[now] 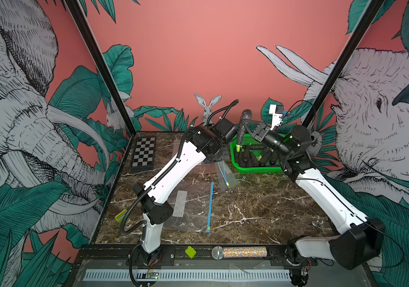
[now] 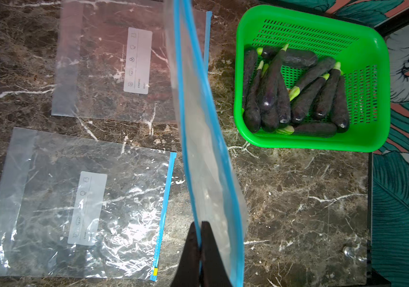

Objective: Place the eggplant in a zip-top bag and seal the zipper
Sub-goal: Place the eggplant in the zipper food storage bag.

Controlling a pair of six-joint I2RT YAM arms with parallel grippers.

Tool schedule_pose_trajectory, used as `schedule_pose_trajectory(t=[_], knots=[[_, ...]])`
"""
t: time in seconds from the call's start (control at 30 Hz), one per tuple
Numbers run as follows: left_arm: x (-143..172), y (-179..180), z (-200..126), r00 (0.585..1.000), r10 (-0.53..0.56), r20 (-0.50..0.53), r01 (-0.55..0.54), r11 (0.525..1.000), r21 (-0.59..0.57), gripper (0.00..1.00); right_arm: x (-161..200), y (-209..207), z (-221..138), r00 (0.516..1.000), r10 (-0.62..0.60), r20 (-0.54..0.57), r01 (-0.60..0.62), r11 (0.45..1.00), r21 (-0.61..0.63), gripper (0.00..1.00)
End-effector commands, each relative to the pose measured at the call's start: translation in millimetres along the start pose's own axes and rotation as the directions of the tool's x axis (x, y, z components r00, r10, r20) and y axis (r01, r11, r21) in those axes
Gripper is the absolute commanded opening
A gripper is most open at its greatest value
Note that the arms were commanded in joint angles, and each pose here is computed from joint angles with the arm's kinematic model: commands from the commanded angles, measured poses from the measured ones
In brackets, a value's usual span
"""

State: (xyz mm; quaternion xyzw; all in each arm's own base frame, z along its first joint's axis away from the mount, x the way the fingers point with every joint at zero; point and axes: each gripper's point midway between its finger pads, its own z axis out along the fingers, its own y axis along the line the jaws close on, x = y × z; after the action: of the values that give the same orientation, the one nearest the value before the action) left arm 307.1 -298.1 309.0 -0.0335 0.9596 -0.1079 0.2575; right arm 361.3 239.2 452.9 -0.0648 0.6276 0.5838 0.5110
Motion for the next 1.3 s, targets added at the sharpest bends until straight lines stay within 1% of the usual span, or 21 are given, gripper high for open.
schedule_pose_trajectory(t=[0.0, 0.13, 0.17, 0.23, 0.33, 0.43, 0.63, 0.77, 0.87, 0.93, 1.07, 1.1, 1.27], knots=[[-9, -1, -16, 1.000, -0.001, 0.031, 0.000, 0.999, 0.046, 0.00, -4, 1, 7, 0.998, 0.024, 0.055, -0.021, 0.998, -0.052, 0.25], [-3, -6, -3, 1.000, -0.001, -0.002, 0.002, 0.998, 0.067, 0.00, 8, -12, 19, 0.996, 0.068, 0.049, -0.066, 0.997, -0.049, 0.25], [-1, -7, 0, 1.000, -0.002, -0.009, 0.002, 0.998, 0.069, 0.00, 8, -9, 21, 0.996, 0.063, 0.056, -0.060, 0.996, -0.069, 0.25], [1, -9, 7, 1.000, -0.001, -0.022, 0.003, 0.997, 0.071, 0.00, 15, -12, 25, 0.997, 0.070, 0.044, -0.067, 0.996, -0.067, 0.25], [2, -7, 15, 0.999, 0.003, -0.034, -0.001, 0.998, 0.061, 0.00, 21, -17, 25, 0.996, 0.076, 0.038, -0.073, 0.996, -0.059, 0.25], [2, -10, 21, 0.999, 0.001, -0.043, 0.002, 0.997, 0.078, 0.00, 28, -23, 24, 0.996, 0.084, 0.030, -0.083, 0.996, -0.039, 0.25], [1, -17, 28, 0.998, -0.013, -0.056, 0.019, 0.994, 0.111, 0.00, 44, -35, 26, 0.993, 0.112, 0.029, -0.111, 0.993, -0.027, 0.24], [0, -20, 27, 0.998, -0.018, -0.059, 0.025, 0.991, 0.132, 0.00, 57, -47, 28, 0.994, 0.109, 0.026, -0.109, 0.994, 0.011, 0.24], [-1, -23, 27, 0.998, -0.023, -0.061, 0.031, 0.989, 0.148, 0.00, 64, -53, 29, 0.994, 0.108, 0.032, -0.108, 0.994, 0.014, 0.24], [-2, -22, 26, 0.998, -0.023, -0.062, 0.032, 0.988, 0.150, 0.00, 69, -58, 29, 0.996, 0.091, 0.025, -0.092, 0.995, 0.037, 0.23], [-2, -19, 25, 0.997, -0.026, -0.067, 0.036, 0.988, 0.149, 0.00, 77, -66, 22, 1.000, -0.018, 0.000, 0.018, 0.993, 0.113, 0.23], [-3, -20, 25, 0.997, -0.030, -0.067, 0.040, 0.987, 0.155, 0.00, 83, -71, 19, 0.999, -0.039, -0.020, 0.042, 0.988, 0.147, 0.23], [-4, -25, 23, 0.997, -0.037, -0.072, 0.050, 0.981, 0.190, 0.00, 95, -75, 16, 0.985, -0.156, -0.072, 0.167, 0.968, 0.188, 0.23]])
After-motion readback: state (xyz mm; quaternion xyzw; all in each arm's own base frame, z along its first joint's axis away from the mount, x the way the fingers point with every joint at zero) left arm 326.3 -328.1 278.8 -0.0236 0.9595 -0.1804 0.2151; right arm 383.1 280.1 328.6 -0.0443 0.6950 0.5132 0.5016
